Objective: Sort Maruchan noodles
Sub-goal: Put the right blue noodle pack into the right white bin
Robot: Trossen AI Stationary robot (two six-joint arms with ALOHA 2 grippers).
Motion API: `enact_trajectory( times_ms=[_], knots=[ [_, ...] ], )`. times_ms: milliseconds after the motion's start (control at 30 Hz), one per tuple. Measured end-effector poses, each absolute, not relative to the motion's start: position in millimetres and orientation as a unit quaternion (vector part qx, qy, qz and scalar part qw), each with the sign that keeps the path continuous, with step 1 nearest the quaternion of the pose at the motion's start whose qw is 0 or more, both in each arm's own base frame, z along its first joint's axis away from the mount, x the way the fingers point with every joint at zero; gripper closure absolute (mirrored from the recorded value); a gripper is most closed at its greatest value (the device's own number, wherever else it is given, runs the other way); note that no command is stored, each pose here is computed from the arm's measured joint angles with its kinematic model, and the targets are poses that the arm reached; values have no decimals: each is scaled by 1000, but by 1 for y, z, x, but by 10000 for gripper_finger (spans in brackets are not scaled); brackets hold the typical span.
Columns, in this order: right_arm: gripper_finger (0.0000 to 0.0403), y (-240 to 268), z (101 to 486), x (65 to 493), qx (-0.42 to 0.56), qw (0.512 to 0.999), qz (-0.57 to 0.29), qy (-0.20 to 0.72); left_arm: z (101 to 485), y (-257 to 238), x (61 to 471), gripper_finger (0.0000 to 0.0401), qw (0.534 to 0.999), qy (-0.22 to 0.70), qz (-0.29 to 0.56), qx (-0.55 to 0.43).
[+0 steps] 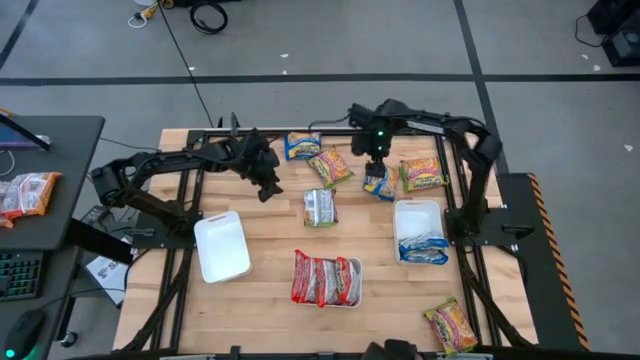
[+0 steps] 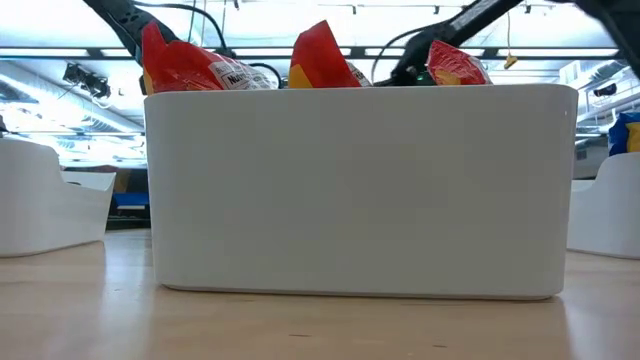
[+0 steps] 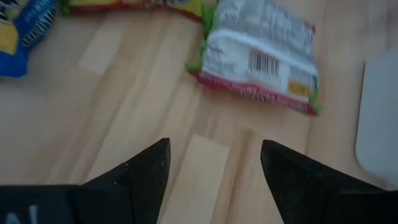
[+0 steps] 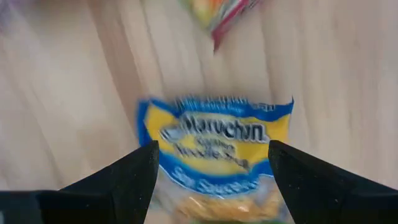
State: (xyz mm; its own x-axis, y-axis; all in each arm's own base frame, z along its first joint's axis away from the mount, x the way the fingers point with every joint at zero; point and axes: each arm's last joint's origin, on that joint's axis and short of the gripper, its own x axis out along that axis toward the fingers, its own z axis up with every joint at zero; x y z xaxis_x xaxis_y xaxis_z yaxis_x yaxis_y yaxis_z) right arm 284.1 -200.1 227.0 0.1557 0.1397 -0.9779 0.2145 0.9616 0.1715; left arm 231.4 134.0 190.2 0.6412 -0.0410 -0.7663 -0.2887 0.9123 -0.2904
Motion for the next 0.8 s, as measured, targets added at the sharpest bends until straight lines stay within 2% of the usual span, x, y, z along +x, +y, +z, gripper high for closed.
enact_trajectory(
  times_ms=[133,300,433,533,800],
  knots=[
    [96,-198,215,303,34,698,57,713,193,135,235,148,886,395,88,-227],
    [96,-201,214,319,-11,723,84,686,194,128,241,148,882,389,92,-251],
    [96,-192,208,327,-103,713,173,671,194,116,247,148,881,397,79,-243],
    [96,-189,208,331,-157,700,206,665,193,104,252,148,882,403,69,-234],
    [96,-186,198,327,-162,686,207,679,198,78,267,148,901,384,43,-199]
  ],
)
